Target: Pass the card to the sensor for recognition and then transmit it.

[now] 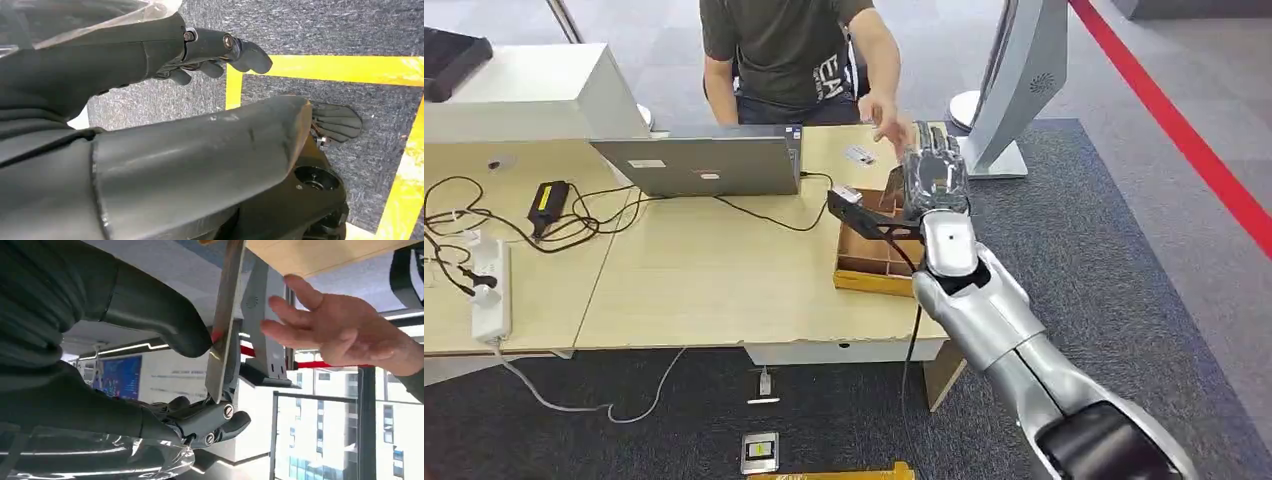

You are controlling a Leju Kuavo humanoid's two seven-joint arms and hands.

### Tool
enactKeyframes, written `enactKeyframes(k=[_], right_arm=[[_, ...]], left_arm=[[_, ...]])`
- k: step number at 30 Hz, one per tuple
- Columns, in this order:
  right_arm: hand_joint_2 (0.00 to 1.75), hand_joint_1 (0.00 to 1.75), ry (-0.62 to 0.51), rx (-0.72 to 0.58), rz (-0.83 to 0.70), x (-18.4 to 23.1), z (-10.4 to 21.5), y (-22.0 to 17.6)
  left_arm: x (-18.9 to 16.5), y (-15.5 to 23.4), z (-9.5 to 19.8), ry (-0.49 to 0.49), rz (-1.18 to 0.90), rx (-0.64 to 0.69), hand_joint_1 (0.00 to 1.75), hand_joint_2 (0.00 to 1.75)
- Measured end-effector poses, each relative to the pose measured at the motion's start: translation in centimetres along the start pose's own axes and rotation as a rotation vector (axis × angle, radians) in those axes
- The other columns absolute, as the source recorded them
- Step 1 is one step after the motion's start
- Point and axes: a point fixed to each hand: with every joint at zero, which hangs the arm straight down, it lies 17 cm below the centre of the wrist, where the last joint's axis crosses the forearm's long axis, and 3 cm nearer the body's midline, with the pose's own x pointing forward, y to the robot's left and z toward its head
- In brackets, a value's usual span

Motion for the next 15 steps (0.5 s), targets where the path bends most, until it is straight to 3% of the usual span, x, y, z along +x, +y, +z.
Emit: enactKeyframes(k=[15], right_arm=[[1.75, 1.75, -0.049, 0.014, 0.042, 3.4, 0.7, -0.4]], left_arm=[[0.1, -0.4, 0.1, -0.005, 0.021, 0.000, 0.00, 0.00]])
